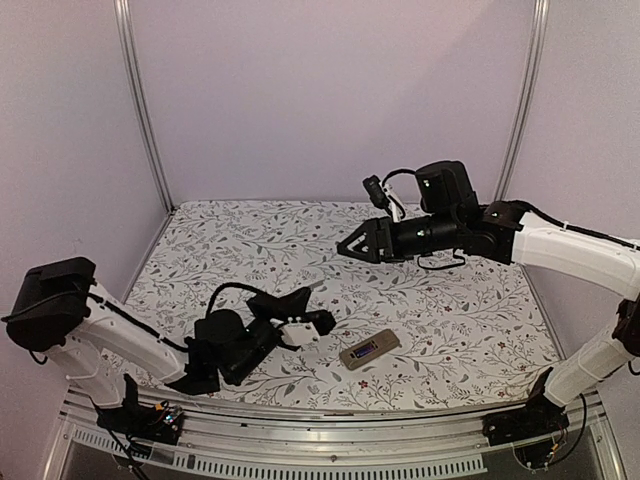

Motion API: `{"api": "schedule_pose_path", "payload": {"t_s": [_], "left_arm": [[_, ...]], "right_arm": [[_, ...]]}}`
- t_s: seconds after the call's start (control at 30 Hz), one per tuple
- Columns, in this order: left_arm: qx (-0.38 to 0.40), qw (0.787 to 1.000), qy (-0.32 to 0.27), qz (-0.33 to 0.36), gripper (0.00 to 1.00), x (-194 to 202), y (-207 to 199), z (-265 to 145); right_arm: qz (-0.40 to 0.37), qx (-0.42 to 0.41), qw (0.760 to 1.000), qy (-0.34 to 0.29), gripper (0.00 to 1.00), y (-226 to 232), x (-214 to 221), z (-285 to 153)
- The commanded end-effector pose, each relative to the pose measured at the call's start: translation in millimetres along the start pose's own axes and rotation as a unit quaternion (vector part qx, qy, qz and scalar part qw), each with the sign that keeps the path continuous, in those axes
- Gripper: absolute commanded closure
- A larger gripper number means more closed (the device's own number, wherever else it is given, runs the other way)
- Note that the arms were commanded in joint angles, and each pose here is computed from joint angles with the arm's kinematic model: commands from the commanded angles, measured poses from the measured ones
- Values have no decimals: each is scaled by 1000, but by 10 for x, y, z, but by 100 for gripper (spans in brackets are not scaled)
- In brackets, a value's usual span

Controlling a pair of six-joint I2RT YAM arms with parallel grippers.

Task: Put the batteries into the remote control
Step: Pass from the left arm to the right

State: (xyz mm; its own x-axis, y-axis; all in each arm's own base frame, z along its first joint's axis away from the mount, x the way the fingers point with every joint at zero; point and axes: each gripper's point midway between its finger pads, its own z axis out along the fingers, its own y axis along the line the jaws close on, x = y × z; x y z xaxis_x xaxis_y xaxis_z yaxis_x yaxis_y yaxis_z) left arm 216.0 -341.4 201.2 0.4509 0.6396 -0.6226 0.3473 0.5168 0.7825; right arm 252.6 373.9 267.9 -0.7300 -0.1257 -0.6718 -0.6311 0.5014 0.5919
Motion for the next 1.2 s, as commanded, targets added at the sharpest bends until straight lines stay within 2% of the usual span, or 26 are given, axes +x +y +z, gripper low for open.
{"api": "schedule_pose_path", "payload": {"t_s": [0.0, 0.07, 0.1, 0.2, 0.3, 0.63, 0.73, 0.8, 0.87, 0.93, 1.0, 1.07, 1.17], "left_arm": [[-204, 964, -38, 167, 100, -324, 580, -154], [-195, 955, -27, 221, 100, -317, 405, -39], [-192, 955, -33, 225, 100, -347, 353, -25], [-195, 959, -43, 201, 100, -401, 376, -23], [-195, 957, -43, 209, 100, -400, 373, -25], [-208, 952, -69, 215, 100, -575, 467, -68], [-213, 953, -77, 202, 100, -600, 545, -115], [-212, 950, -92, 209, 100, -642, 551, -161], [-209, 945, -110, 228, 100, -696, 508, -201], [-209, 940, -123, 241, 100, -761, 487, -220], [-210, 936, -136, 248, 100, -821, 473, -243], [-212, 933, -146, 252, 100, -869, 476, -262], [-214, 931, -152, 255, 100, -894, 486, -275]], "right_arm": [[45, -25, 998, 21, 41, 73, 97, 28], [46, -28, 998, 26, 41, 87, 129, 67], [46, -28, 998, 27, 41, 90, 134, 81], [52, -5, 998, 31, 43, -6, 184, 123], [59, 18, 997, 36, 42, -128, 261, 131], [58, -7, 995, 83, 45, -151, 426, 373], [-43, -27, 997, 65, 43, -26, 367, 216], [-155, -28, 987, 34, 38, 40, 295, 35], [-267, -43, 963, 7, 30, 190, 234, -169], [-374, -56, 926, -10, 24, 285, 223, -279], [-441, -65, 895, -12, 22, 320, 245, -298], [-475, -61, 878, -3, 22, 294, 237, -257], [-492, -52, 868, 43, 23, 147, 329, -132]]}}
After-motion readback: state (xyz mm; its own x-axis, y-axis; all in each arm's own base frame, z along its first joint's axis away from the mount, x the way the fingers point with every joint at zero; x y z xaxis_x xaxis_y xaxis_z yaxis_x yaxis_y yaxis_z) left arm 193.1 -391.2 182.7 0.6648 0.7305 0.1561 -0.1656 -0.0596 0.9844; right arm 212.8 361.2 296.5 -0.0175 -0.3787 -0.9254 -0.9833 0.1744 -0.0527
